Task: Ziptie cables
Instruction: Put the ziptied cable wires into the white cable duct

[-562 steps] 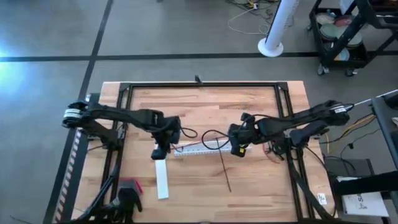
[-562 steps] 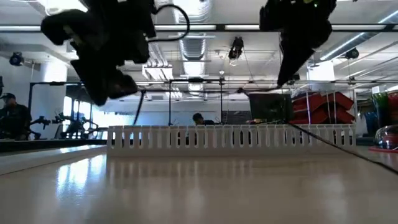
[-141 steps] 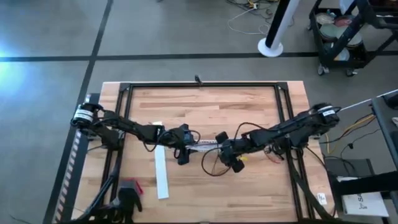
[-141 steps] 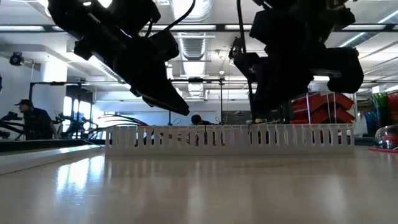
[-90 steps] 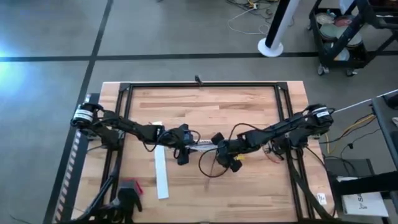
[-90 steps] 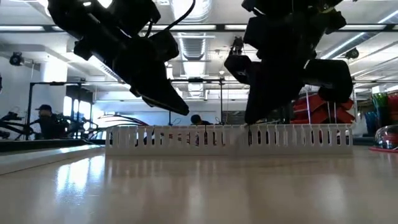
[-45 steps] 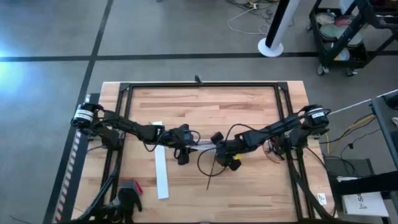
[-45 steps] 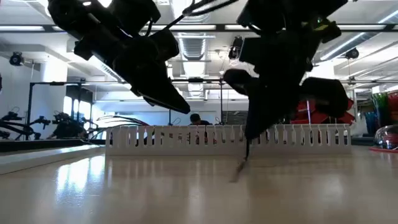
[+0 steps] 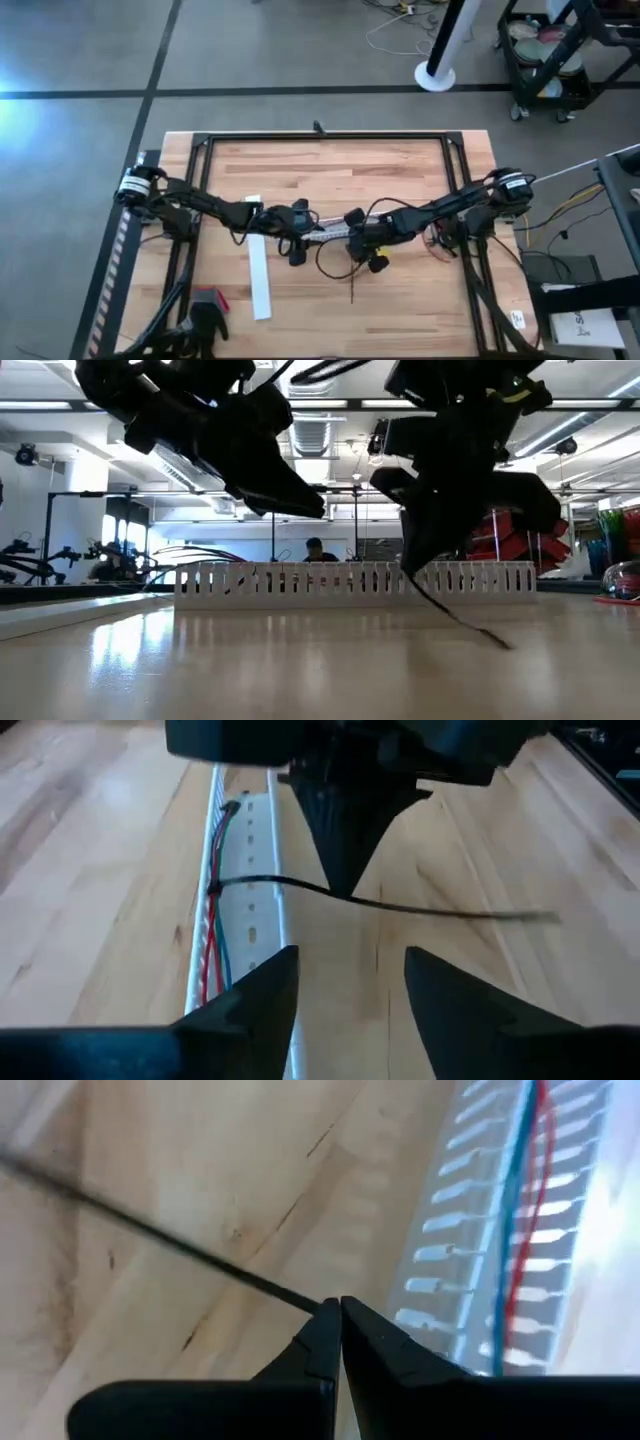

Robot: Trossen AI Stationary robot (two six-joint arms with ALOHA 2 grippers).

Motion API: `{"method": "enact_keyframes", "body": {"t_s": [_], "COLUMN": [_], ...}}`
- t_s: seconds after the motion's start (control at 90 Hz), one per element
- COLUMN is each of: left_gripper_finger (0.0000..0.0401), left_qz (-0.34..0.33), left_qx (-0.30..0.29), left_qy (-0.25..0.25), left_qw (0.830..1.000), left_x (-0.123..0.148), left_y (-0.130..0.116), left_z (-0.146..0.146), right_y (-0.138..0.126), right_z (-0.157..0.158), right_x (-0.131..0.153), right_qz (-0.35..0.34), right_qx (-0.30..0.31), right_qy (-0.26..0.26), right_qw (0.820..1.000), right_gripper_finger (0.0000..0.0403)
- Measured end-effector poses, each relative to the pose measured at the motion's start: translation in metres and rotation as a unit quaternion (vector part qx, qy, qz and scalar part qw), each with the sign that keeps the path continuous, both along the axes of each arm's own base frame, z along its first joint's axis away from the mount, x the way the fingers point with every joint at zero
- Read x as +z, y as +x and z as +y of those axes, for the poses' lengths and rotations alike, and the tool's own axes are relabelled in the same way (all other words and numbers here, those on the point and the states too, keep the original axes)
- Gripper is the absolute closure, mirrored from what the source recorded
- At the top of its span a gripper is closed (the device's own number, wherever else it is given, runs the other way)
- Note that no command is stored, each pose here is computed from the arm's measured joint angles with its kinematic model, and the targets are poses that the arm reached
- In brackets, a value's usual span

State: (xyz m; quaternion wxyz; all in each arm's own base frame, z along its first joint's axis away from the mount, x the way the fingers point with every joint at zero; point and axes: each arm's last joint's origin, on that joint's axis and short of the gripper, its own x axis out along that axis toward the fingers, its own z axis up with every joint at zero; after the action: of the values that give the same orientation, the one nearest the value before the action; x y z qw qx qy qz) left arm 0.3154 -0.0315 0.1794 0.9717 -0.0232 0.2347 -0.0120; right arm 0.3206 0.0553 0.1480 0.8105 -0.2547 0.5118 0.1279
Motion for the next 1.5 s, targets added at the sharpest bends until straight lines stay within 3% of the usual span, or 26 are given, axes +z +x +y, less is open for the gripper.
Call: {"method": "enact_keyframes", "body": {"t_s": [0.156,0.322,0.444,0.578,0.689,0.989,1.144,1.289,1.5], "left_gripper_finger": [0.0210,0.0216,0.0228,0.0242,0.0252,0.0277,0.0287,0.0293,0.0296], "left_qz": [-0.002,-0.005,-0.005,-0.006,-0.006,-0.009,-0.008,-0.008,-0.008], "left_qx": [0.000,-0.005,-0.006,-0.006,-0.006,0.002,0.005,0.005,0.005], "left_qy": [0.001,0.011,0.011,0.011,0.011,0.007,0.002,0.001,0.002], "left_qw": [1.000,1.000,1.000,1.000,1.000,1.000,1.000,1.000,1.000], "left_x": [0.000,0.001,0.001,0.001,0.001,0.001,0.001,0.001,0.001], "left_y": [0.000,0.000,0.000,0.001,0.001,0.001,0.001,0.001,0.001], "left_z": [0.000,0.000,0.000,0.000,0.000,0.000,0.000,0.000,0.000], "right_y": [-0.003,-0.007,-0.006,-0.006,-0.006,-0.008,-0.007,-0.008,-0.007], "right_z": [0.002,0.006,0.005,0.008,0.012,0.019,0.023,0.027,0.026], "right_x": [0.013,0.021,0.024,0.025,0.025,0.019,0.017,0.016,0.015], "right_qz": [-0.013,-0.017,-0.032,-0.034,-0.042,-0.045,-0.083,-0.091,-0.091], "right_qx": [0.011,0.055,0.027,0.019,0.002,-0.044,-0.073,-0.074,-0.065], "right_qy": [-0.015,-0.044,-0.084,-0.066,-0.056,-0.022,-0.007,-0.031,-0.040], "right_qw": [1.000,0.997,0.996,0.997,0.998,0.998,0.994,0.993,0.993], "right_gripper_finger": [0.0394,0.0341,0.0299,0.0275,0.0282,0.0347,0.0362,0.0358,0.0320]}}
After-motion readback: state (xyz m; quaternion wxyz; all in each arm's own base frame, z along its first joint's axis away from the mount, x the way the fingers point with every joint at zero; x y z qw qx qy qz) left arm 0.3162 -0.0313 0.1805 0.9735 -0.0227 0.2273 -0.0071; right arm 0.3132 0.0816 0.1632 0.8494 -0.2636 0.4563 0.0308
